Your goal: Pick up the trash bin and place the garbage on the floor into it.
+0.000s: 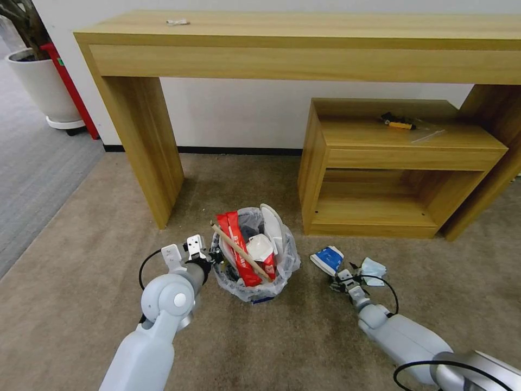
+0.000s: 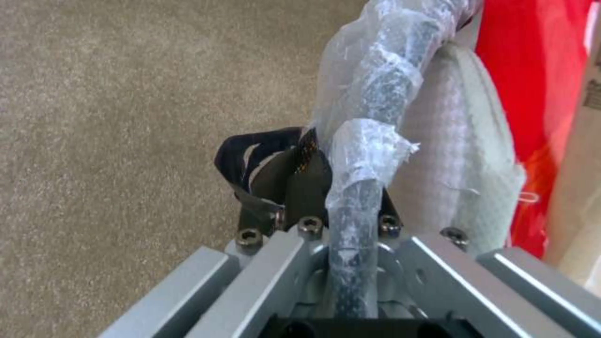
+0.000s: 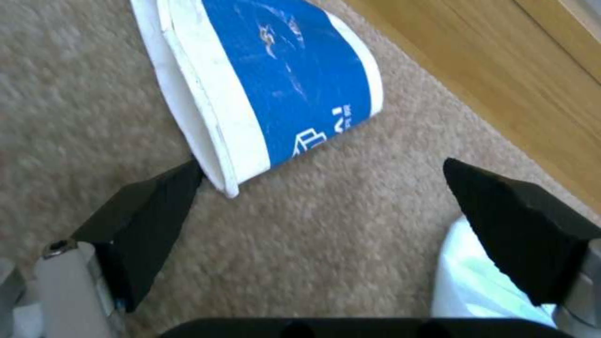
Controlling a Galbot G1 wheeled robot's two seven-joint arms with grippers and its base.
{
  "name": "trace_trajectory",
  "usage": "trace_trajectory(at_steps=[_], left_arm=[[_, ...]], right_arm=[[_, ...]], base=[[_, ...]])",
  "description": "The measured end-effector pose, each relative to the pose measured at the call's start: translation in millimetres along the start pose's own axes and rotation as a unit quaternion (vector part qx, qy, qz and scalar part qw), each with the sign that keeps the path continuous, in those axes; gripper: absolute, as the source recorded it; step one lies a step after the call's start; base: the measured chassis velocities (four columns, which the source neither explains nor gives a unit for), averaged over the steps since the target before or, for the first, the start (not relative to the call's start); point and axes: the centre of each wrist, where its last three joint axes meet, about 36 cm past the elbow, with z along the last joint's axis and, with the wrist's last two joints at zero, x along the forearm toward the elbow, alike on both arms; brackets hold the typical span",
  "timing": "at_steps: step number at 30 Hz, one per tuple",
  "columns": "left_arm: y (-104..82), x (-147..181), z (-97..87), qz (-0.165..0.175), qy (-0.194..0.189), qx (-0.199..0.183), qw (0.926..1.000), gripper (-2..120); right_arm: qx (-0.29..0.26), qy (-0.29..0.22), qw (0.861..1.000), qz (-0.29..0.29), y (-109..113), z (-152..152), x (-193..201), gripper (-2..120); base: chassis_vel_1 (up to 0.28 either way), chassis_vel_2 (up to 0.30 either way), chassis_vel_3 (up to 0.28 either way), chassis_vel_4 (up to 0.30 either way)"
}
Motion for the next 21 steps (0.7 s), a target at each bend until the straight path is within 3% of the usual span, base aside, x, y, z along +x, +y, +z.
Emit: trace_trajectory(at_steps=[11,13,21], left_arm=[[4.0,2,4.3,-0.005,0.0,-0.001,1.0,0],[5.4,2,3.9,-0.007,-0.002,0.0,1.0,0],[7.0,3,3.2,-0.007,-0.004,0.001,1.0,0]], right_arm=[[0.033,-0.01,0.999,0.001,7,-4,-6,96],[0.052,-0.014,0.999,-0.004,7,-5,-8,90],[0.082,-0.014,0.997,-0.003,8,-9,-13,86]], base=[[0.0,0.0,0.0,0.0],[0.0,0.0,0.0,0.0],[0.0,0.0,0.0,0.0]])
